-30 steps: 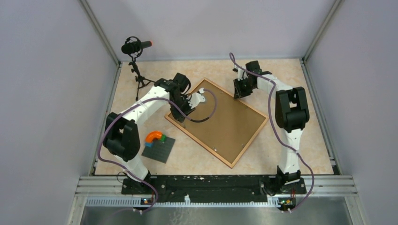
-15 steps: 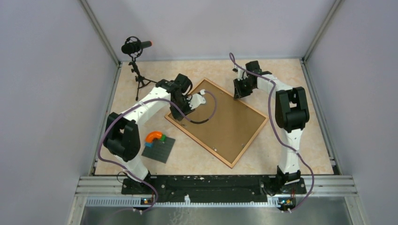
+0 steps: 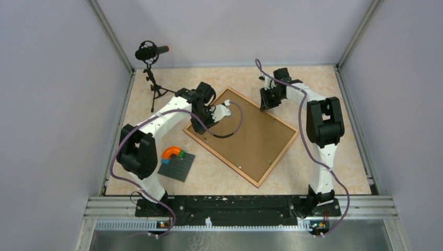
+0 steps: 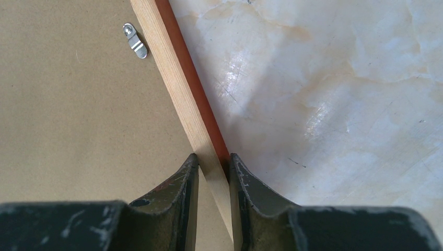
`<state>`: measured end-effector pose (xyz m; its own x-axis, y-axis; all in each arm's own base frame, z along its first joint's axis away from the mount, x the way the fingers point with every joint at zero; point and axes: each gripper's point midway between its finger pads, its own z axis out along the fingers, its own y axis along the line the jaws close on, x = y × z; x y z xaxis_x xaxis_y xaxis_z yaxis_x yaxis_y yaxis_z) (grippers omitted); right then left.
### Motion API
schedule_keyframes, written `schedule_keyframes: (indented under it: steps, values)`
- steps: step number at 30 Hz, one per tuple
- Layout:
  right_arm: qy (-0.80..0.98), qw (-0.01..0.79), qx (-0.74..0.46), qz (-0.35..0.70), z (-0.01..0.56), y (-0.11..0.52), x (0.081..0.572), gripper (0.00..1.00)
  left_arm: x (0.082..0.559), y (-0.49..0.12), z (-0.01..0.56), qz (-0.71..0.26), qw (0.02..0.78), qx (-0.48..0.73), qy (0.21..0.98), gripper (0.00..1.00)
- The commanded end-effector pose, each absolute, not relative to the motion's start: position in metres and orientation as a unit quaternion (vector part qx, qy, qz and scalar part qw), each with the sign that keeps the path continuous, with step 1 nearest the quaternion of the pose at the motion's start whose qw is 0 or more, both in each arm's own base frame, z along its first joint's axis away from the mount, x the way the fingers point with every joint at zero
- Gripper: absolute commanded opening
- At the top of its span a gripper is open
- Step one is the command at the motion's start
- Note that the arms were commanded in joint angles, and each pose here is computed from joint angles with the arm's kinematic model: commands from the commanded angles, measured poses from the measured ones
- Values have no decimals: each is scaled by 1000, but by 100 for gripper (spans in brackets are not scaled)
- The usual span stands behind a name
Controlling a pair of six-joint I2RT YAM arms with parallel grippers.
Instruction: Take the photo out of the frame
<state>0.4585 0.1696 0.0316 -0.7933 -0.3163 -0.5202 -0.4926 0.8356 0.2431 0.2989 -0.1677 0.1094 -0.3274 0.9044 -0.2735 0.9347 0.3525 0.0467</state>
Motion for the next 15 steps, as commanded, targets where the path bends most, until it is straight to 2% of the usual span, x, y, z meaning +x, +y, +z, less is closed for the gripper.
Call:
schedule_keyframes:
  steps: [1,15]
  values:
    - [951,155,-206,172,7,161,418,0,296,-175,115,-73,127,576,804,0]
    - [951,155,-205,173,7,161,417,0,300,-206,110,-84,147,565,808,0]
